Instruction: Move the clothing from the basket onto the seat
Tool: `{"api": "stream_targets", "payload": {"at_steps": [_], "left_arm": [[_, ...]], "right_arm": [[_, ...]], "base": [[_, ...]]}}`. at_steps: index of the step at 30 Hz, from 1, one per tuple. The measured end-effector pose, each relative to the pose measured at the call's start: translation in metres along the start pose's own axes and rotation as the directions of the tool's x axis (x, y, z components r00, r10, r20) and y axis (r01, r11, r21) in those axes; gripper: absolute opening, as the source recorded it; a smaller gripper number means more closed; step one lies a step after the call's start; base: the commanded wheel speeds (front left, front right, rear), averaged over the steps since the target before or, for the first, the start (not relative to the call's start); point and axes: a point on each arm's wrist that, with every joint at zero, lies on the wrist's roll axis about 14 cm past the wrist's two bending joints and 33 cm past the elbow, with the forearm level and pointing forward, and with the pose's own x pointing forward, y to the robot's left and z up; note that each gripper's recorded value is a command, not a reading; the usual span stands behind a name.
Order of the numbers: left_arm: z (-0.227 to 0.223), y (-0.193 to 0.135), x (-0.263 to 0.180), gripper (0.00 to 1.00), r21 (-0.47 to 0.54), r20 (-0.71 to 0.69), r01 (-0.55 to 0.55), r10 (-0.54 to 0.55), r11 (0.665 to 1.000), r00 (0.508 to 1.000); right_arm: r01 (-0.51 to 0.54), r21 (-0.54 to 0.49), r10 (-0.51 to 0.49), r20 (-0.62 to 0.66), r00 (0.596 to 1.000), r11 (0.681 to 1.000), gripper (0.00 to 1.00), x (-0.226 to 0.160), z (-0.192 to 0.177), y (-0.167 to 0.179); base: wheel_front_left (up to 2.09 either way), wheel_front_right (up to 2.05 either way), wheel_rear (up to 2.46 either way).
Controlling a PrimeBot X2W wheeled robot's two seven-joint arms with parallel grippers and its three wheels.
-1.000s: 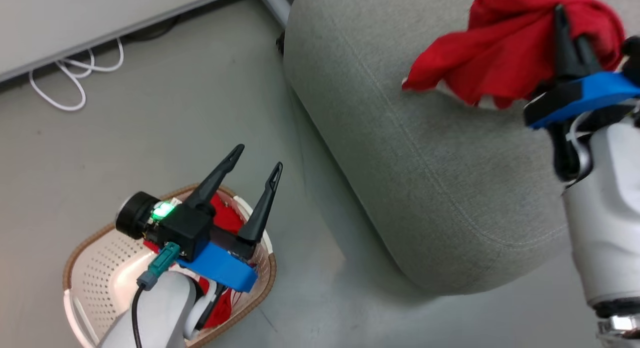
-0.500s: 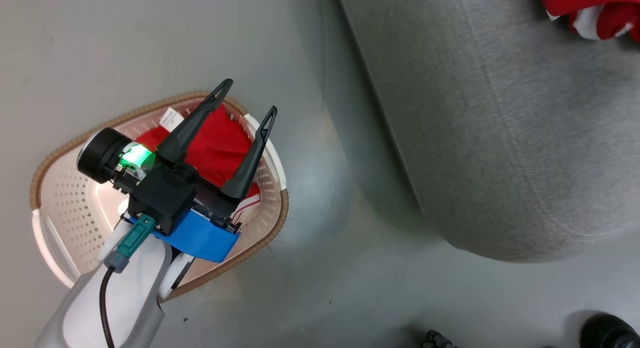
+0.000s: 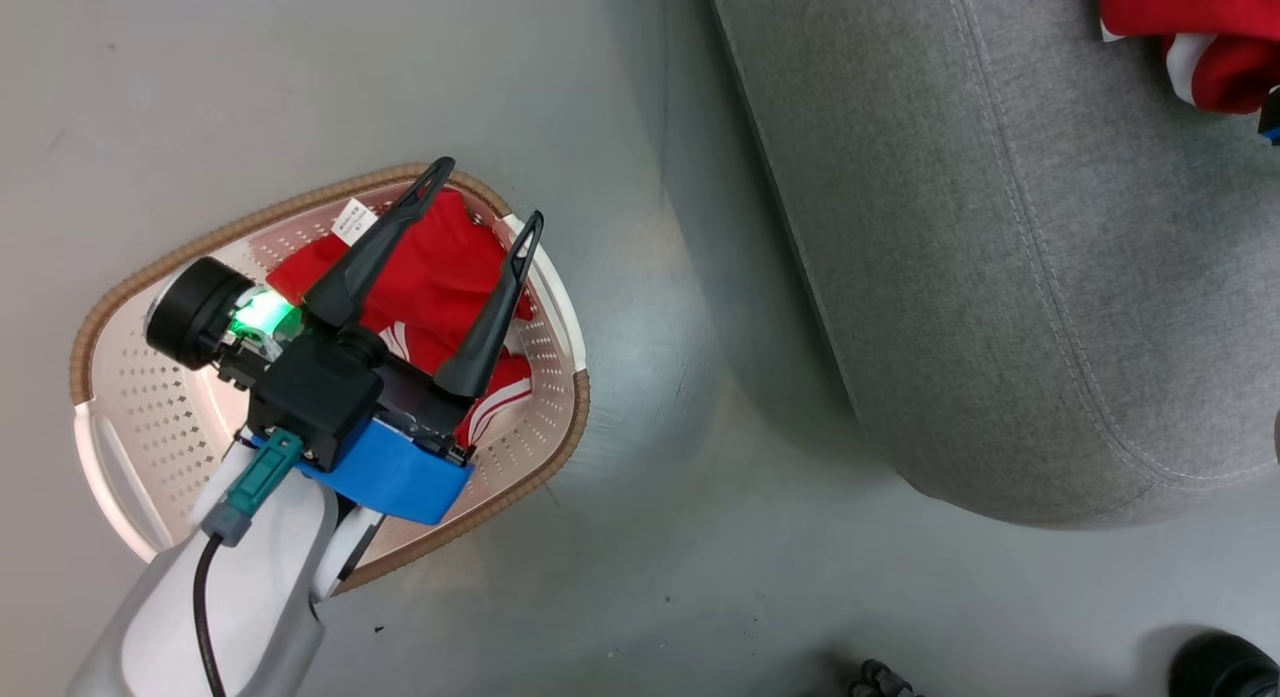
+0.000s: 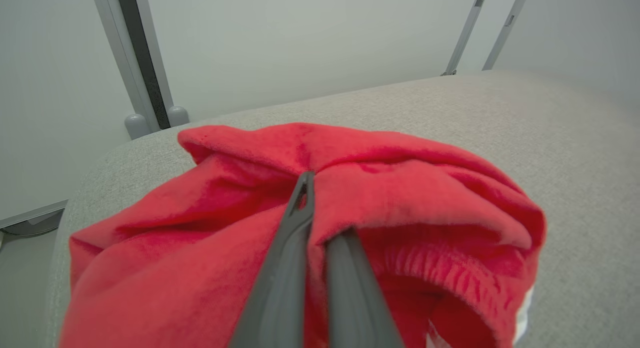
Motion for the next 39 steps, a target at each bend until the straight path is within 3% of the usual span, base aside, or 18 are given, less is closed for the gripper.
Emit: {"api": "stream_targets", "payload": {"at_steps": [1, 2, 3, 4, 16, 27, 39], "left_arm": [[0.001, -0.001, 0.0, 1.0, 0.0, 0.001, 0.0, 0.0, 1.0, 1.0], [0.002, -0.002, 0.001, 1.0, 0.0, 0.002, 0.001, -0.001, 1.0, 1.0], [0.004, -0.003, 0.001, 1.0, -0.001, 0.004, 0.002, -0.002, 1.0, 1.0], [0.005, -0.005, 0.001, 1.0, -0.002, 0.005, 0.003, -0.003, 1.0, 1.0], [0.036, -0.019, -0.001, 1.0, -0.013, 0.041, -0.025, 0.026, 1.0, 0.999], [0.071, -0.034, -0.037, 1.0, -0.041, 0.061, -0.131, 0.133, 0.991, 0.989], [0.104, -0.034, -0.098, 1.0, -0.042, 0.107, -0.306, 0.309, 0.951, 0.945]], "right_arm": [[-0.001, -0.005, 0.001, 0.002, 1.0, 1.0, 0.31, -0.001, 0.001, 0.0], [-0.003, -0.01, 0.003, 0.002, 1.0, 1.0, 0.44, -0.001, 0.002, 0.0], [-0.004, -0.013, 0.004, 0.004, 1.0, 1.0, 0.84, -0.002, 0.004, -0.001], [-0.005, -0.017, 0.005, 0.004, 1.0, 1.0, 1.0, -0.004, 0.004, -0.001], [-0.029, -0.035, 0.029, -0.017, 0.999, 0.999, 1.0, -0.032, 0.007, -0.006], [-0.1, -0.051, 0.101, 0.01, 0.995, 0.994, 1.0, -0.077, 0.029, -0.004], [-0.266, -0.045, 0.27, 0.158, 0.95, 0.963, 1.0, -0.14, 0.07, 0.042]], "base": [[0.0, 0.0, 0.0], [0.0, 0.0, 0.0], [0.0, 0.0, 0.0], [0.0, 0.0, 0.0], [0.0, 0.0, 0.0], [0.0, 0.0, 0.0], [0.0, 0.0, 0.0]]}}
